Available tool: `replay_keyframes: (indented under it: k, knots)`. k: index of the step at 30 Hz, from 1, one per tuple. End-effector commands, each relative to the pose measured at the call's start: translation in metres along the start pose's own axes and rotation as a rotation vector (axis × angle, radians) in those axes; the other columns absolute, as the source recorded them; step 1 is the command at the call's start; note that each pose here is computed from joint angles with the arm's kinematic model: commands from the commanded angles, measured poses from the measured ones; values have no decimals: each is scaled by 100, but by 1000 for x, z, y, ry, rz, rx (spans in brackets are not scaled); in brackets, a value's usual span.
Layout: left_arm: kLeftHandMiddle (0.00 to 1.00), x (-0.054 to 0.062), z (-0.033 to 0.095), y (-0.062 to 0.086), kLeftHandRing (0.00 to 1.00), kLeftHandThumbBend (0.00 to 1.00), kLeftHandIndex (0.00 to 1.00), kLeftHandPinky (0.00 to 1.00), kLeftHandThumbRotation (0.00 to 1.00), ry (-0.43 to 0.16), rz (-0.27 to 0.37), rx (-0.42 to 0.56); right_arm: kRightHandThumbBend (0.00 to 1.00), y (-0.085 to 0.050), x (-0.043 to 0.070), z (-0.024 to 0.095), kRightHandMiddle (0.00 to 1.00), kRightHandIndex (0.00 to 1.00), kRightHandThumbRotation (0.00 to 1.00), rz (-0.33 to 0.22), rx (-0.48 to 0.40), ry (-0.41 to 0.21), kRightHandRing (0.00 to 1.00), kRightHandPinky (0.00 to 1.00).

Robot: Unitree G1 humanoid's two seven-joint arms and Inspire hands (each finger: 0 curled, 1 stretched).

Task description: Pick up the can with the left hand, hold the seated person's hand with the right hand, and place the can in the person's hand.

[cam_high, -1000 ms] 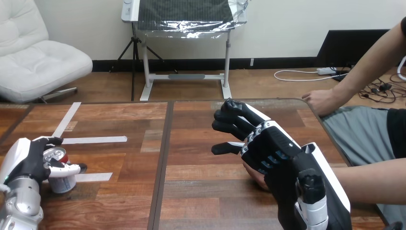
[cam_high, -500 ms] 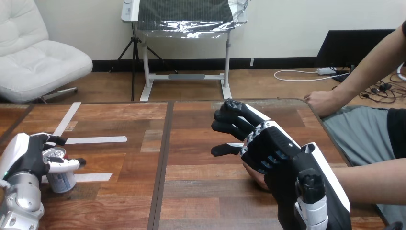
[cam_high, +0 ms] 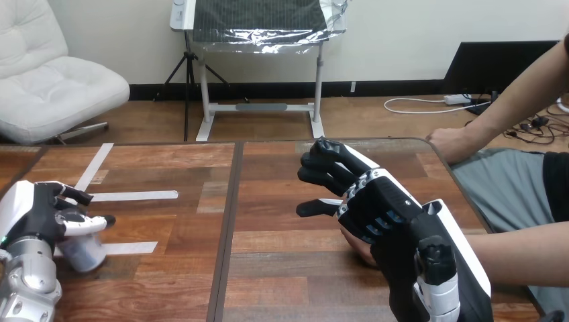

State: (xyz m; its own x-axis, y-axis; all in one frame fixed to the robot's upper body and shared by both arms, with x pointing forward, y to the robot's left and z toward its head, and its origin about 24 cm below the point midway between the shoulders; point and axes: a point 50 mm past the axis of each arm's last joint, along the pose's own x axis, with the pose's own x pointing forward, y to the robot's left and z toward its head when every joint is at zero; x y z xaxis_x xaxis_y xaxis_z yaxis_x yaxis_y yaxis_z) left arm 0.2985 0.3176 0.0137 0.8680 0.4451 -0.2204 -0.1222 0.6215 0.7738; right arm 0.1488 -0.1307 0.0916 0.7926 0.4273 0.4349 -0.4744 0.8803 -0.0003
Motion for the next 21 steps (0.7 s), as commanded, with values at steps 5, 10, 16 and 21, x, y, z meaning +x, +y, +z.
replay_keyframes:
  k: [5, 10, 16, 21]
  knots:
    - [47, 7, 29, 15, 42, 75, 49, 35, 0, -97, 74, -46, 81, -2, 12, 12, 87, 87, 96, 16, -23, -88, 86, 72]
    - [46, 6, 29, 15, 41, 76, 49, 35, 0, -102, 74, -57, 81, -2, 12, 11, 87, 87, 96, 16, -22, -88, 86, 72]
    - [46, 6, 29, 15, 41, 76, 49, 35, 0, -105, 70, -63, 80, -3, 12, 11, 87, 87, 96, 18, -23, -90, 86, 72]
    - [46, 6, 29, 15, 41, 76, 49, 35, 0, -101, 66, -66, 80, -2, 12, 11, 87, 88, 96, 17, -19, -91, 86, 73]
